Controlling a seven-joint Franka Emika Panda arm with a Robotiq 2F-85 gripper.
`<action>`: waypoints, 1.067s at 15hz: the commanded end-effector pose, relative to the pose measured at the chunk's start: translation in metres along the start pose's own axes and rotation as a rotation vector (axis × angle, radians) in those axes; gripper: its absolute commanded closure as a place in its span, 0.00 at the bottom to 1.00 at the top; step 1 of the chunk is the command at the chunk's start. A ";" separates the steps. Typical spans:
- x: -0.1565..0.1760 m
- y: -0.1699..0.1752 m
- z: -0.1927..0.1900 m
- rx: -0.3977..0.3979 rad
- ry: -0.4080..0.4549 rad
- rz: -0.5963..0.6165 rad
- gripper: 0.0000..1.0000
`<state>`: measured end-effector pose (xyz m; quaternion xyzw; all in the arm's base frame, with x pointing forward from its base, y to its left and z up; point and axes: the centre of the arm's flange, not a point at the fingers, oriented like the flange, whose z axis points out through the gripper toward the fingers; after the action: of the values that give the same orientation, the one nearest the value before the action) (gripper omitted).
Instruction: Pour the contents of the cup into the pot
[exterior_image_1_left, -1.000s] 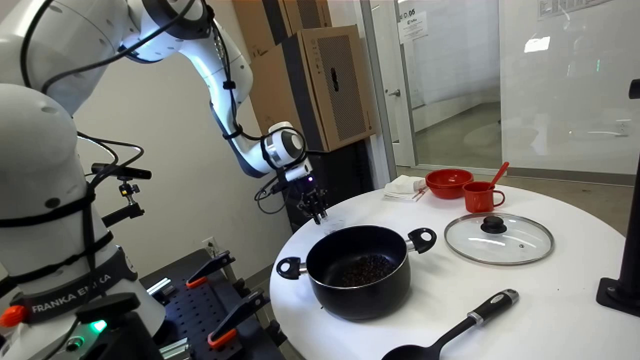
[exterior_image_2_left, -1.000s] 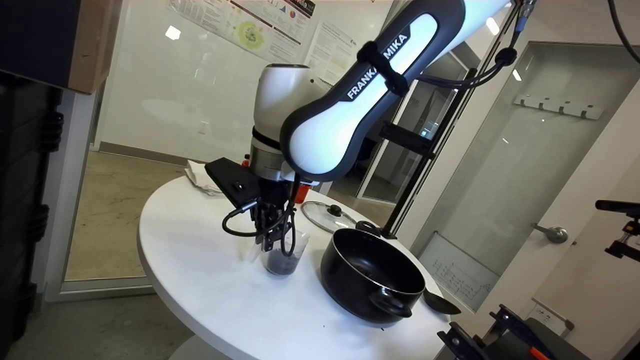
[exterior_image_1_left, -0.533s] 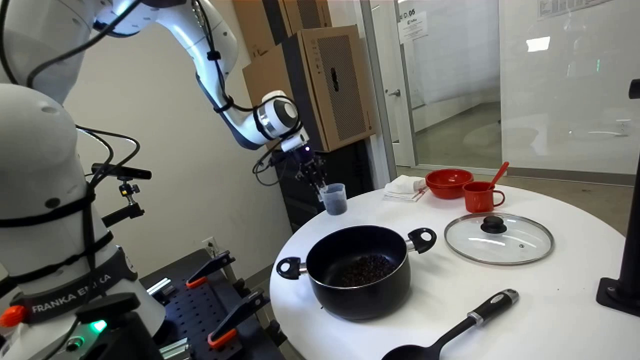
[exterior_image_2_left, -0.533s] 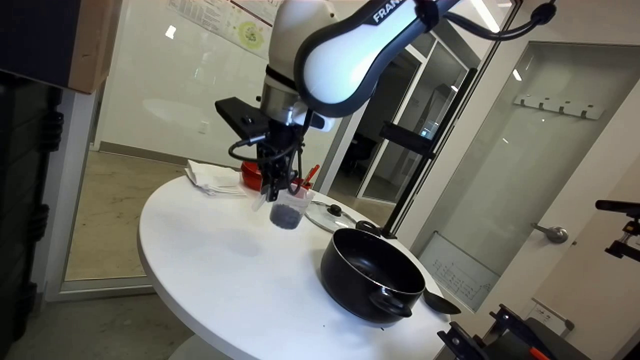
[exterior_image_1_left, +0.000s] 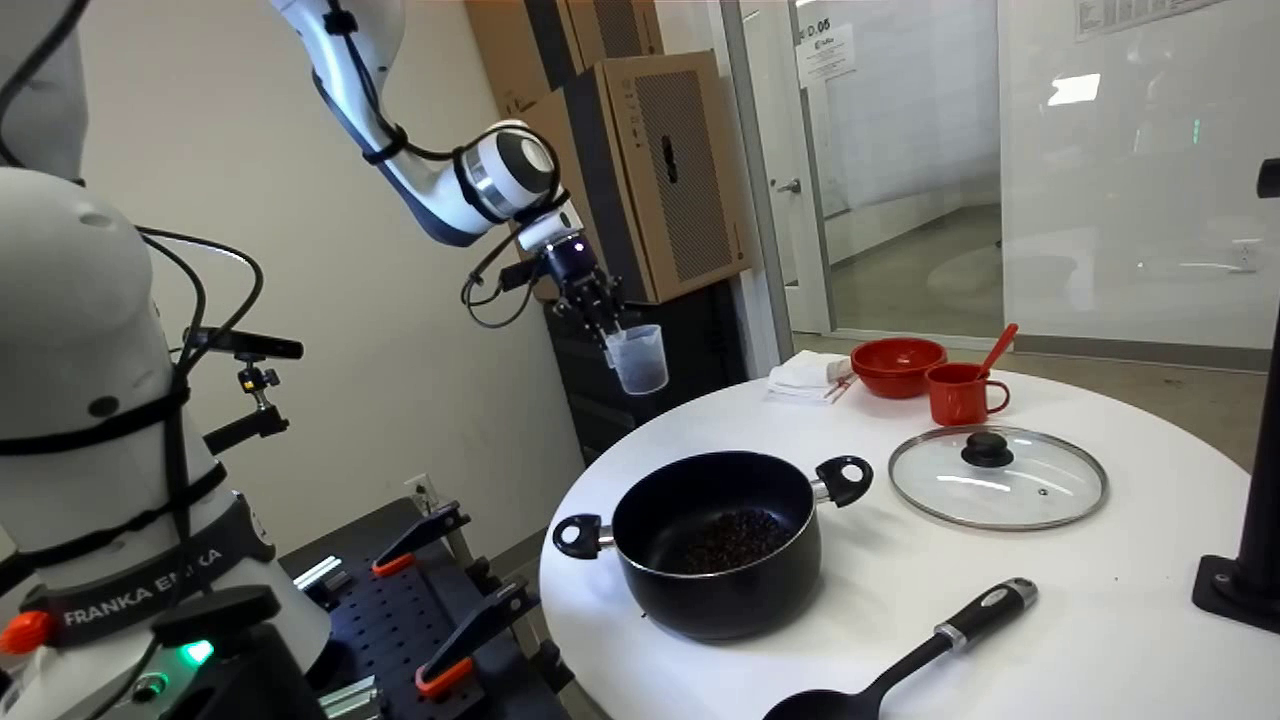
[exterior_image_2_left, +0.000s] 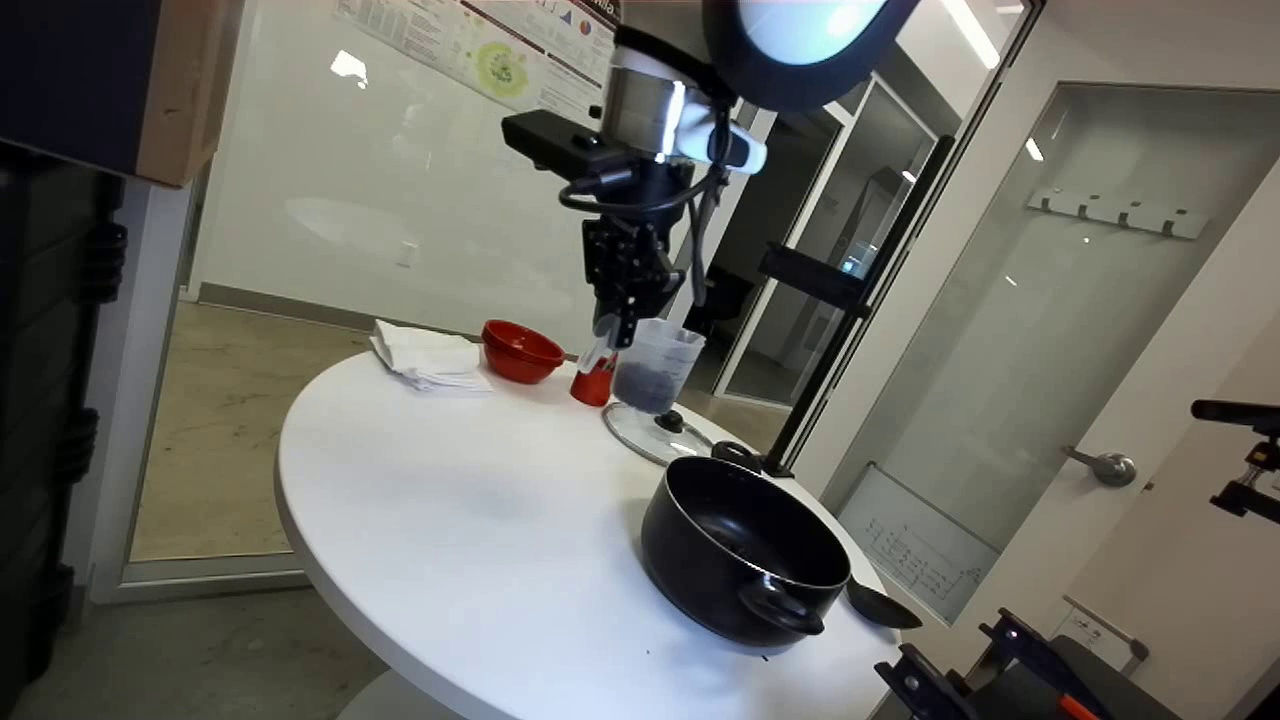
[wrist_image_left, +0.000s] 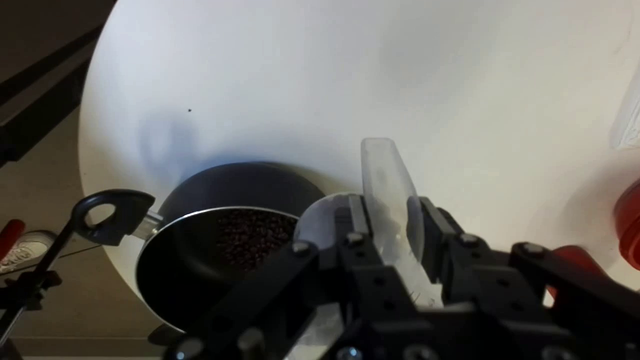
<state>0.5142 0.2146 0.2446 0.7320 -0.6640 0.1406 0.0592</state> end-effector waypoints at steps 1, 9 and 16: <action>0.042 0.052 -0.036 0.007 0.006 -0.023 0.93; 0.120 0.104 -0.038 -0.040 -0.137 -0.088 0.93; 0.164 0.106 -0.011 -0.088 -0.400 -0.083 0.93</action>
<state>0.4193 0.0732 0.2880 0.7725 -0.6350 0.0052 -0.0085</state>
